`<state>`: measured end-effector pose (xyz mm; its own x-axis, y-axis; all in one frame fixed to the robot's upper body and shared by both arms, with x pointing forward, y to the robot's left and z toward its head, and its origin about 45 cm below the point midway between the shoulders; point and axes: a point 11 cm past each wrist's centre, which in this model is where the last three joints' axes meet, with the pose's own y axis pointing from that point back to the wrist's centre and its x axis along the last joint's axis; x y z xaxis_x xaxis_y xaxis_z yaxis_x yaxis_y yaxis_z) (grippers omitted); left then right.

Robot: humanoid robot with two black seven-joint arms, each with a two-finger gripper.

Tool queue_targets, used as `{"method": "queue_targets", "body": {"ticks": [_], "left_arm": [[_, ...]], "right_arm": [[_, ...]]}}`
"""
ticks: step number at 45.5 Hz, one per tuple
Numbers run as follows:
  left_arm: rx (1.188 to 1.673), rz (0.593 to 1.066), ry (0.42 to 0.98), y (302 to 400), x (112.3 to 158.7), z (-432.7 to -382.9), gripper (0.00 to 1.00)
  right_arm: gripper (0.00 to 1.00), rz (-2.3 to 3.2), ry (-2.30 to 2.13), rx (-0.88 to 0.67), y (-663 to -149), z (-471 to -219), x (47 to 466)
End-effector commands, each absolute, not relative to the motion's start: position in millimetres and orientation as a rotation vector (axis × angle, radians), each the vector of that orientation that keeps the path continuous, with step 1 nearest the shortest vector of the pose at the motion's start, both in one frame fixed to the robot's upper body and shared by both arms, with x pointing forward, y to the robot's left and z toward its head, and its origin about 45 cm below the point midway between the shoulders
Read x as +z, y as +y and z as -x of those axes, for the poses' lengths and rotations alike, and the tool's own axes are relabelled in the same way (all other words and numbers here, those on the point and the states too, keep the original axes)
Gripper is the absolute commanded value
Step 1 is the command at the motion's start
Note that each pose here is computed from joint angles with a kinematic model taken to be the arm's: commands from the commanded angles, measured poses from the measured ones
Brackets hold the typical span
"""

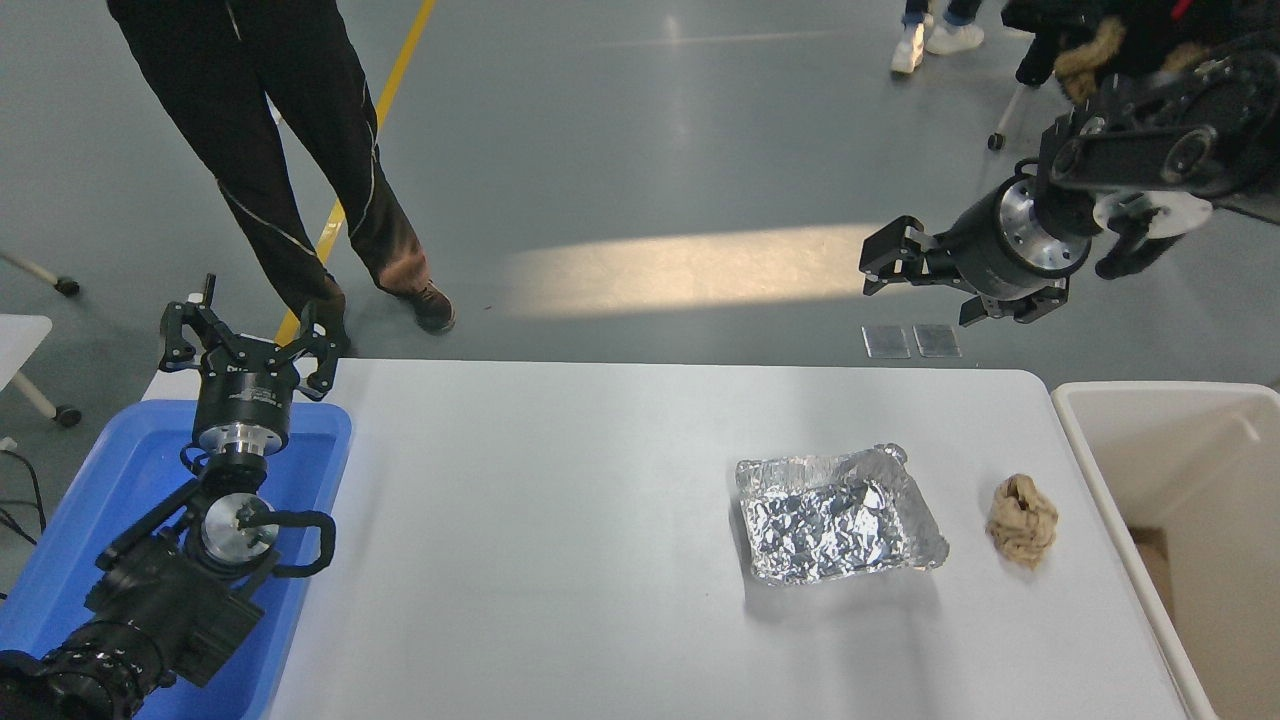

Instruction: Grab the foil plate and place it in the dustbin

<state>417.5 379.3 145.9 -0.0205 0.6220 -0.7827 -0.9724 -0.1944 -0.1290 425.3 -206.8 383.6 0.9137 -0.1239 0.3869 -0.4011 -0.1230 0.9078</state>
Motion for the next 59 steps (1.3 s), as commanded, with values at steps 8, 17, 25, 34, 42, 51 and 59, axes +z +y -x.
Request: {"method": "queue_targets", "body": {"ticks": [8,17,25,34,42,51,59], "left_arm": [[1.574,0.875,0.542,379.7,145.8,-417.3,0.99],[1.574,0.876,0.542,379.9,145.9,-417.3,0.99],[1.573,0.875,0.544,378.9,145.5,-417.4,0.99],[1.574,0.876,0.542,379.9,145.9,-417.3,0.99],[1.574,0.876,0.543,379.7,145.5,-417.0,0.99],[1.575,0.875,0.543,380.1,145.2,-416.8,0.99],[1.574,0.876,0.542,379.9,145.9,-417.3,0.99]], "right_arm": [[1.00,-1.672,-0.215,0.260,-155.9,-364.5,419.0],[1.00,-1.694,-0.214,0.235,-146.5,-337.9,430.9],[1.00,-1.675,-0.245,0.223,-155.9,-341.9,423.3],[1.00,-1.582,-0.388,0.171,-207.3,-367.9,360.6],[1.00,-1.532,-0.489,0.147,-242.2,-383.7,289.1],[1.00,-1.560,-0.523,0.116,-250.6,-394.8,220.0],[0.99,-1.573,-0.488,0.176,-255.8,-396.4,176.4]]}}
